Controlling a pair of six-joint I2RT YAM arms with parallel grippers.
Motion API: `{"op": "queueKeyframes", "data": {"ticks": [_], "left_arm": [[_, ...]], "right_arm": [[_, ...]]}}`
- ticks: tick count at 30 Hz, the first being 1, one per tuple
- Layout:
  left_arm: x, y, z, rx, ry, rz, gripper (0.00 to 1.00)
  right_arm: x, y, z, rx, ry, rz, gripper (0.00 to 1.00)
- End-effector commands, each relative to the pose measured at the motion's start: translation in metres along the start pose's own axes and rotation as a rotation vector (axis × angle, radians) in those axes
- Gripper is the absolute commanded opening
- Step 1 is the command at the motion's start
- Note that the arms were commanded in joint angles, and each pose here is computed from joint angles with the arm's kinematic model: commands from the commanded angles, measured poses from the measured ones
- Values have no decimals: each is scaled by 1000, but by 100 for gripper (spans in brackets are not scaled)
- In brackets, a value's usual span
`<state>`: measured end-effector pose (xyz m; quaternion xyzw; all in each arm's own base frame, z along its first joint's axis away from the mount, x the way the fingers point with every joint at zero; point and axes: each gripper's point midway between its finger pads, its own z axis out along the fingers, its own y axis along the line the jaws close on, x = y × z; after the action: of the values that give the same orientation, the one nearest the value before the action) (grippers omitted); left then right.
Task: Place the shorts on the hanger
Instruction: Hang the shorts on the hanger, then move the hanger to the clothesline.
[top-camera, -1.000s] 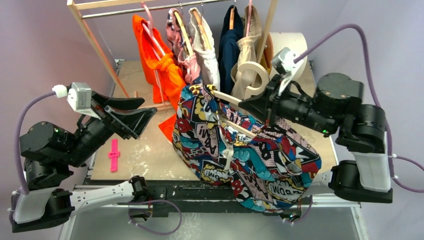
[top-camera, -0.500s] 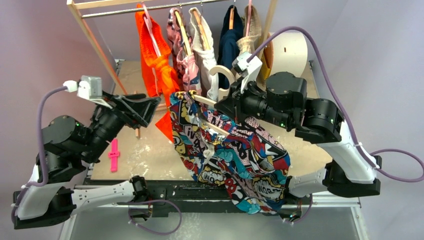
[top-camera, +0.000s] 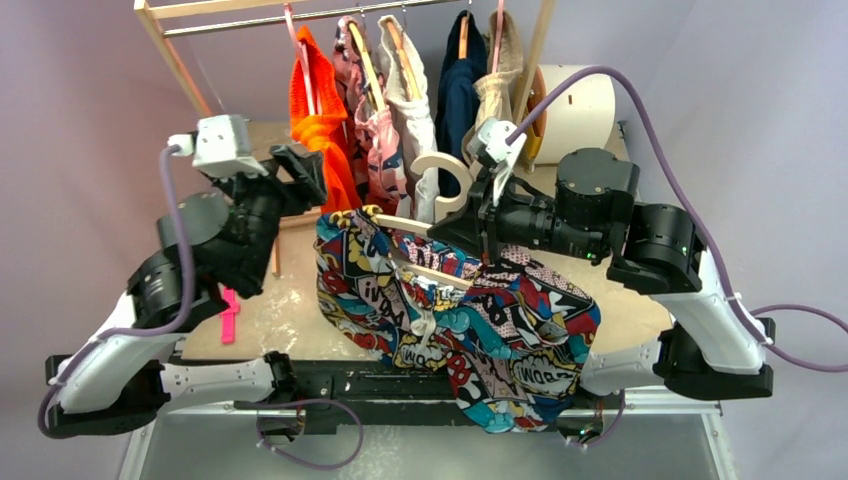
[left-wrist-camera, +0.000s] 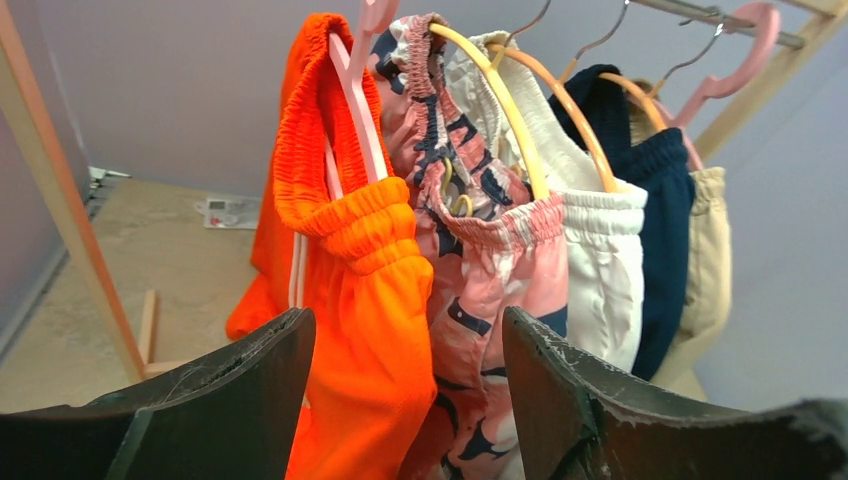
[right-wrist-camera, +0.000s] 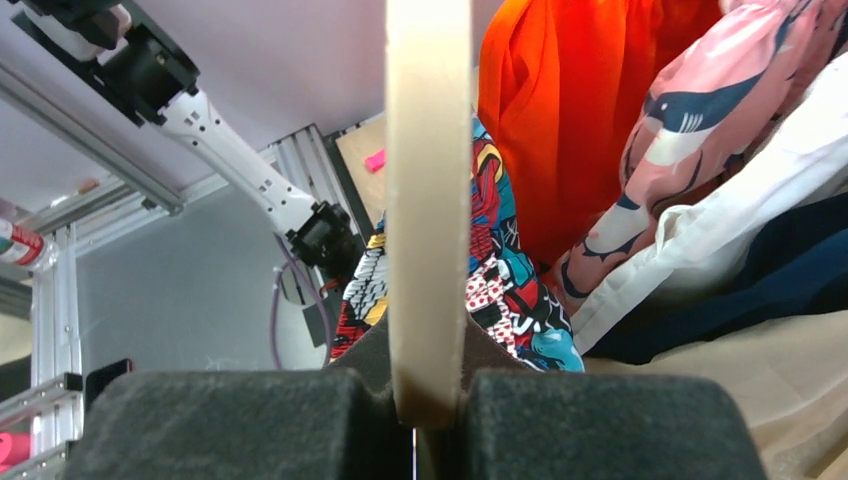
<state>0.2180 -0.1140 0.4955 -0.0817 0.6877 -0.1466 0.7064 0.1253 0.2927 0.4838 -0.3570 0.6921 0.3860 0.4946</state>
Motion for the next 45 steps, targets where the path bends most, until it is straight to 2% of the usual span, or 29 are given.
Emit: {"op": "queueKeyframes", "data": {"ticks": [1, 13, 18, 27, 31, 36, 40, 45], "left_arm": [[-13, -3, 14, -95, -53, 32, 68], [-27, -5, 39, -205, -87, 55, 69], [-14, -10, 71, -181, -3, 107, 69], [-3, 41, 113, -215, 41, 18, 68], [12, 34, 131, -153, 58, -7, 67], [24, 26, 151, -85, 41, -50, 58], [25, 2, 158, 43, 11, -100, 49], [33, -28, 173, 177, 46, -126, 38]], "right_arm": [[-18, 16, -5, -92, -82, -37, 0], [-10, 20, -3, -124, -77, -51, 0], [-11, 22, -7, -138, -83, -54, 0], [-7, 24, -13, -154, -90, -53, 0], [-9, 26, -15, -167, -96, -53, 0], [-17, 37, -24, -223, -114, -45, 0], [-28, 44, -34, -252, -134, -49, 0], [-34, 45, -40, -253, -132, -58, 0]]}}
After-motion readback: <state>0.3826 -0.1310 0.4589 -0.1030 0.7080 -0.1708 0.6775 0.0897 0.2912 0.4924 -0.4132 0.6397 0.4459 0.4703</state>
